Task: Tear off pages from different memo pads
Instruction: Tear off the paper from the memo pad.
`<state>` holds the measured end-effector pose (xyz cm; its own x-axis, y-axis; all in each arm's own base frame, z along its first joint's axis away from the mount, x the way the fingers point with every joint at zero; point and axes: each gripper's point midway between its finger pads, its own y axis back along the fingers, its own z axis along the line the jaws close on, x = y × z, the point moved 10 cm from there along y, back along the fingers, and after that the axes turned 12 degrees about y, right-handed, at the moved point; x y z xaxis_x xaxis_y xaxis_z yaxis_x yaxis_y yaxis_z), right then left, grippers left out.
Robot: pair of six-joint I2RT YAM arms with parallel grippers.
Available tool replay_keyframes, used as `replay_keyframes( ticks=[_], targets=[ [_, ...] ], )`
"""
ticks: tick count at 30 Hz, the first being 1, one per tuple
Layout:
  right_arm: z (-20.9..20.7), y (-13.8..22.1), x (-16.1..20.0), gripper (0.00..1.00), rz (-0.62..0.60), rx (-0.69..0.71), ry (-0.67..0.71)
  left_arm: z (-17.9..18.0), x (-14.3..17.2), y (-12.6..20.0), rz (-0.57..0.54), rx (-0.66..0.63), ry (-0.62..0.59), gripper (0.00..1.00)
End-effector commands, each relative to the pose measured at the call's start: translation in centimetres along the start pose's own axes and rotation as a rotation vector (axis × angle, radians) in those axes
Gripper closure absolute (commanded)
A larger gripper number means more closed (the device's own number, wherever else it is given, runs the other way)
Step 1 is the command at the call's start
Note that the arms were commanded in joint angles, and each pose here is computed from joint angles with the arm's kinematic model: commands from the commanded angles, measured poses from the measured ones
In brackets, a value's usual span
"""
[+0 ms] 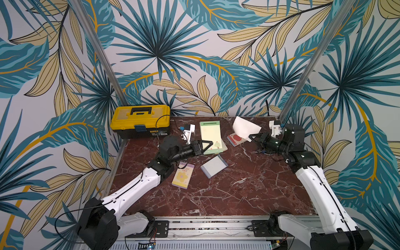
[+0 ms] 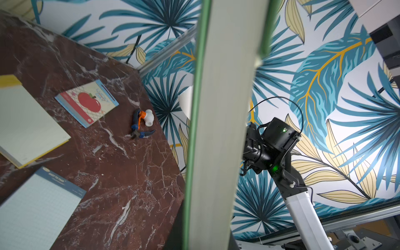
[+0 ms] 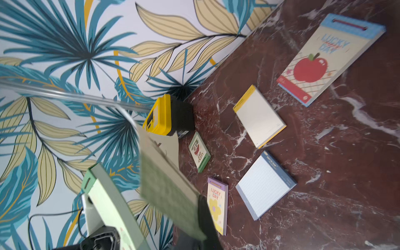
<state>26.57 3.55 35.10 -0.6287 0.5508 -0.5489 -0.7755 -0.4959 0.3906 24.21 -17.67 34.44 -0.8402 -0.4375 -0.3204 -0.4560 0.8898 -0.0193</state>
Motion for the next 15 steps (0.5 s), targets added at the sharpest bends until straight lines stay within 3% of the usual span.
replay_keyframes(
  ticks=[1, 8, 15],
  targets=[
    [-1.7, -0.9, 0.5, 1.00, 0.021, 0.066, -0.040, -1.6, -0.4, 1.6, 0.013, 0.036, -0.042, 1.00],
    [-6.9, -2.6, 4.4, 1.00, 0.199, 0.299, -0.085, 4.2, -2.8, 4.6, -0.093, -0.228, 0.117, 1.00],
    [-11.6, -3.6, 8.2, 0.98, 0.414, 0.475, -0.098, 9.5, -4.3, 11.1, -0.181, -0.469, 0.244, 1.00]
  ],
)
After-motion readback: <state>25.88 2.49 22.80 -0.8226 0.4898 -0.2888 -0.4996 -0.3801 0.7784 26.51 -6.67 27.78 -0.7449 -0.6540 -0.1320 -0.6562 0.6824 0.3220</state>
